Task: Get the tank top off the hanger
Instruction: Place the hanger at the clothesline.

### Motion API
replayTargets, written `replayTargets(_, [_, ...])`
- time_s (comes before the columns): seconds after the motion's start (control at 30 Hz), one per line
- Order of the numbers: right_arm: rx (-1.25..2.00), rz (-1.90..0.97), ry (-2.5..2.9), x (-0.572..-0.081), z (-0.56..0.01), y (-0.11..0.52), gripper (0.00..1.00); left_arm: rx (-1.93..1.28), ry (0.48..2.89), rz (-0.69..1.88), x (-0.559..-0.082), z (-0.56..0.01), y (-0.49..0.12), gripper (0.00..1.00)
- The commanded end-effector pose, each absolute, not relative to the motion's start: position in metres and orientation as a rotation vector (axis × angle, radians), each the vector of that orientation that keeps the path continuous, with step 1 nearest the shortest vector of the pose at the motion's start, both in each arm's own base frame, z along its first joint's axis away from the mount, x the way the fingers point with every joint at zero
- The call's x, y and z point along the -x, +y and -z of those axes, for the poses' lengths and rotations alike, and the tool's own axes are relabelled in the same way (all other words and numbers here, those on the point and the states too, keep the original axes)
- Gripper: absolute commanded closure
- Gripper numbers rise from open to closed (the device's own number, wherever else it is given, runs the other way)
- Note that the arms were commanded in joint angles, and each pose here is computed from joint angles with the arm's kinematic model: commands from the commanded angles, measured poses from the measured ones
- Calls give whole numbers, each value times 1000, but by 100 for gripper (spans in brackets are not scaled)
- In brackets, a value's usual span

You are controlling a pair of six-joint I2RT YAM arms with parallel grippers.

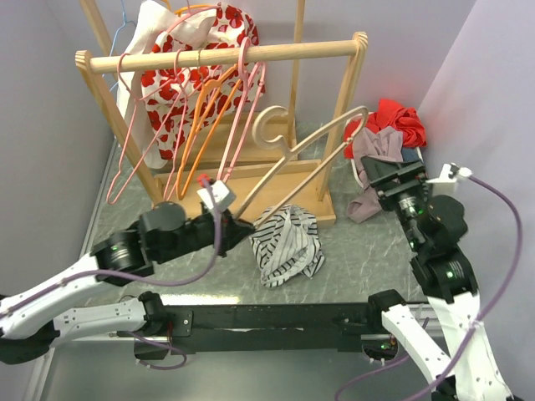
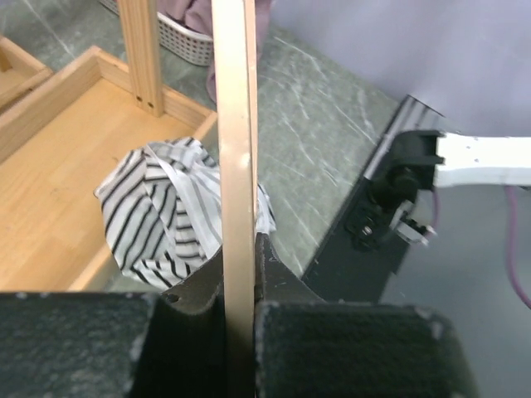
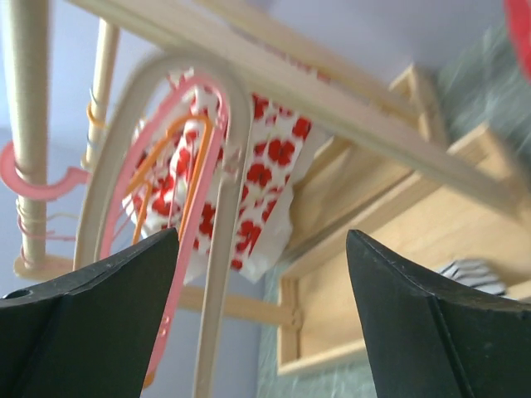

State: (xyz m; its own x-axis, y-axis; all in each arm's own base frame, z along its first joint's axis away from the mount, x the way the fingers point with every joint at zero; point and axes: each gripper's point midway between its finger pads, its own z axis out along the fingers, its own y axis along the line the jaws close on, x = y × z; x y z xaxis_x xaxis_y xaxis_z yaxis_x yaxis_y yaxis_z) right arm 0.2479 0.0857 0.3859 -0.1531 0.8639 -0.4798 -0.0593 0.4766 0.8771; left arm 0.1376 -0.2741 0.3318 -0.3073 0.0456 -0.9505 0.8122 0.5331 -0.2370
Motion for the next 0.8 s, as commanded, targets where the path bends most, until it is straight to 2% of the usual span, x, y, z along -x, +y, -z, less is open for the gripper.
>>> replayTargets(0.0, [-774, -749, 1413, -237, -402, 46, 10, -766, 1804, 961, -110, -328, -249, 99])
replayTargets(0.2, [-792, -744, 1397, -234, -403, 42, 10, -566, 1825, 945, -110, -329, -207, 99])
replayTargets(0.37, [-799, -761, 1424, -237, -394, 47, 10, -351, 1815, 778, -138, -346, -175, 99])
replayTargets(0.77, [-803, -732, 1438, -238, -389, 45, 10, -381, 1911, 548, -189, -360, -233, 99])
